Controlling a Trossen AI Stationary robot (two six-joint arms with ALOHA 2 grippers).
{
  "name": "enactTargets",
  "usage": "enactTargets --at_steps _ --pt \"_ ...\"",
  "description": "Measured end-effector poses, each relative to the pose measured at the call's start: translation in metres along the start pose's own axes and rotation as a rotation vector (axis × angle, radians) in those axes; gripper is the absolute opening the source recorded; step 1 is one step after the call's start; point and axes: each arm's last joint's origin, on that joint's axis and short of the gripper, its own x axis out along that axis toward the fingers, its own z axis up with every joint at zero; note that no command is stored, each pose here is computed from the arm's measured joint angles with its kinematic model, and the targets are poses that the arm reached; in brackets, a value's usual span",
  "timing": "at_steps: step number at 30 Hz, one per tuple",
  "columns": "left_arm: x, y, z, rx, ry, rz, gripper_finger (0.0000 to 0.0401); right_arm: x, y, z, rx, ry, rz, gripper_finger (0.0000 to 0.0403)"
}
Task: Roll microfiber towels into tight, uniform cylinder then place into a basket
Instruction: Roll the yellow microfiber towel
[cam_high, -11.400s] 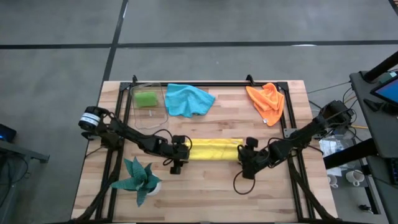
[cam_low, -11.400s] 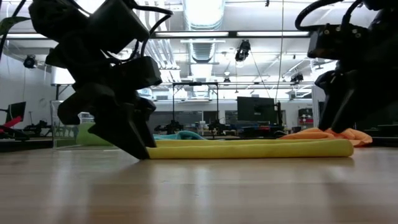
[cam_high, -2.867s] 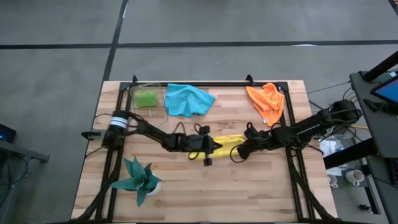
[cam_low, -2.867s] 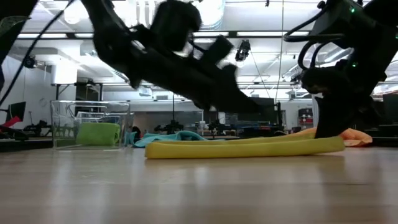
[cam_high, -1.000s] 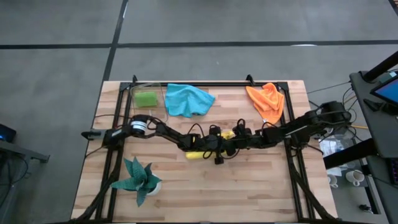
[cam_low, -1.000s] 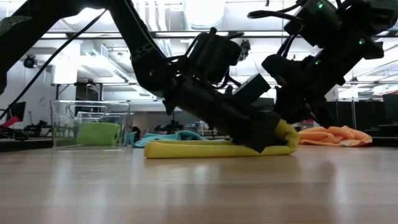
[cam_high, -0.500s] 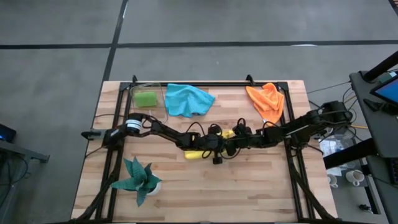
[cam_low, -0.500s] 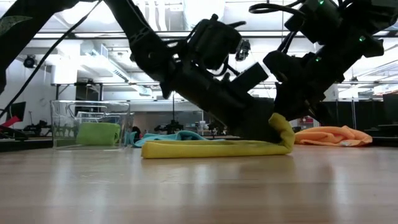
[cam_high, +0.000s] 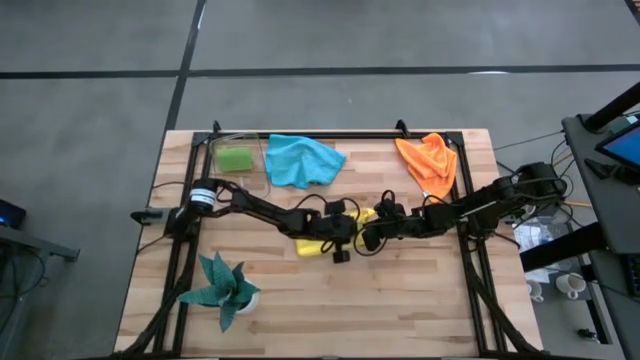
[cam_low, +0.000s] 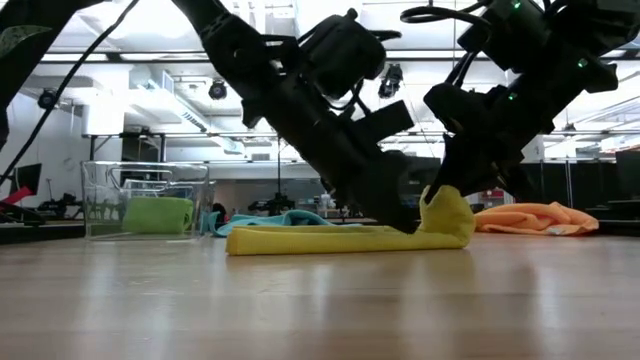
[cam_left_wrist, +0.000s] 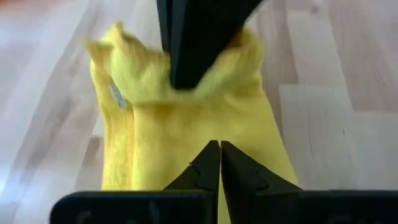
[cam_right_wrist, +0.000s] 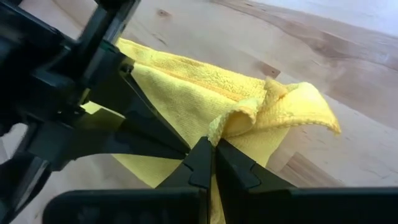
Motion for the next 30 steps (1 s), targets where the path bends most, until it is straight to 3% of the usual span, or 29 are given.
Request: enactTargets --at_steps 10,30 --pt "0.008 0.000 -0.008 -0.021 0.028 0.005 0.0000 0.013 0.003 -0.005 0.011 0.000 0.027 0.0008" --pt "0.006 0.001 -0.007 -0.015 0.035 0.005 0.0000 0.034 0.006 -0.012 -0.091 0.059 0.036 0.0008"
